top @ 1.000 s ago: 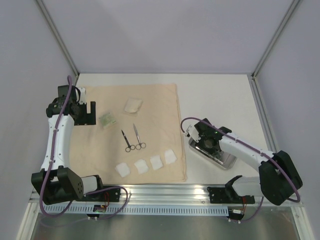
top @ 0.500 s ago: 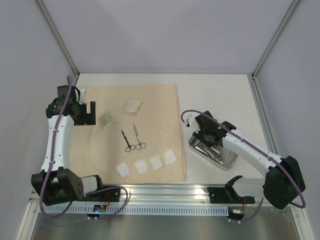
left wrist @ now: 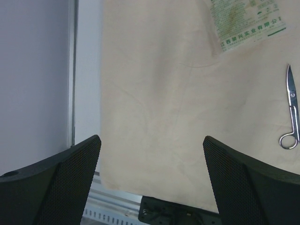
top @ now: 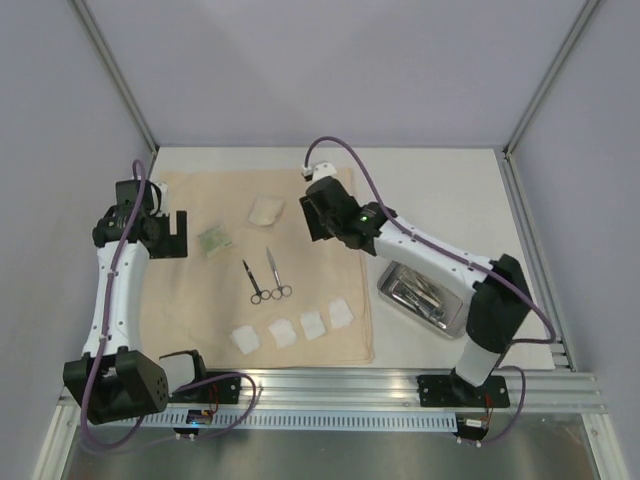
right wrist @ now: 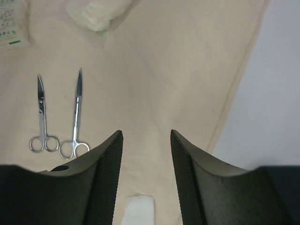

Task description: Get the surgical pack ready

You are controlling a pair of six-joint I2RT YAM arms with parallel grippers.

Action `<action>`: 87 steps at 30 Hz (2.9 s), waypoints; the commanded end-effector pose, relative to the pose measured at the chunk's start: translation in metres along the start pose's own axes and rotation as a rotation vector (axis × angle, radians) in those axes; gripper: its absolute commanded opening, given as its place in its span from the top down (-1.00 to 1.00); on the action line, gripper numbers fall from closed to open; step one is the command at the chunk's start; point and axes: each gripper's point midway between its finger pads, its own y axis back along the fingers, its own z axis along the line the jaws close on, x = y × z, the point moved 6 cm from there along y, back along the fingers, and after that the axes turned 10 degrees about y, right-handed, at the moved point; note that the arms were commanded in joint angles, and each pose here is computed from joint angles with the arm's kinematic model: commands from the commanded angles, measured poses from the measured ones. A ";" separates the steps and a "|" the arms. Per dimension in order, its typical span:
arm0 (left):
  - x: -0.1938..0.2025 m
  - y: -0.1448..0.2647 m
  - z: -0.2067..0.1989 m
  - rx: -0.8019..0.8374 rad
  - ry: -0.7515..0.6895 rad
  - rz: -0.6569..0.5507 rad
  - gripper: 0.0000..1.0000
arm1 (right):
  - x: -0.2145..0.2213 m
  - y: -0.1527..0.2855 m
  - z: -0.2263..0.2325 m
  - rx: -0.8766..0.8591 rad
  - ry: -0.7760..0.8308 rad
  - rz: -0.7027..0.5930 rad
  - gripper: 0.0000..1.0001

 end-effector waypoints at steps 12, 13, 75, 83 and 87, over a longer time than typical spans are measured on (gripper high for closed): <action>0.001 0.000 0.014 -0.087 0.007 -0.068 -1.00 | 0.009 -0.097 0.139 -0.109 0.017 0.149 0.15; 0.001 0.000 0.014 -0.082 0.007 -0.069 -1.00 | 0.017 -0.106 0.147 -0.124 0.028 0.173 0.16; 0.001 0.001 0.006 -0.011 0.002 -0.057 -1.00 | 0.087 -0.115 0.151 -0.257 0.254 0.537 0.20; 0.001 0.001 0.006 -0.011 0.002 -0.056 -1.00 | 0.114 -0.131 0.156 -0.266 0.274 0.604 0.27; 0.001 0.001 0.005 -0.010 0.001 -0.057 -1.00 | 0.126 -0.146 0.152 -0.242 0.281 0.617 0.30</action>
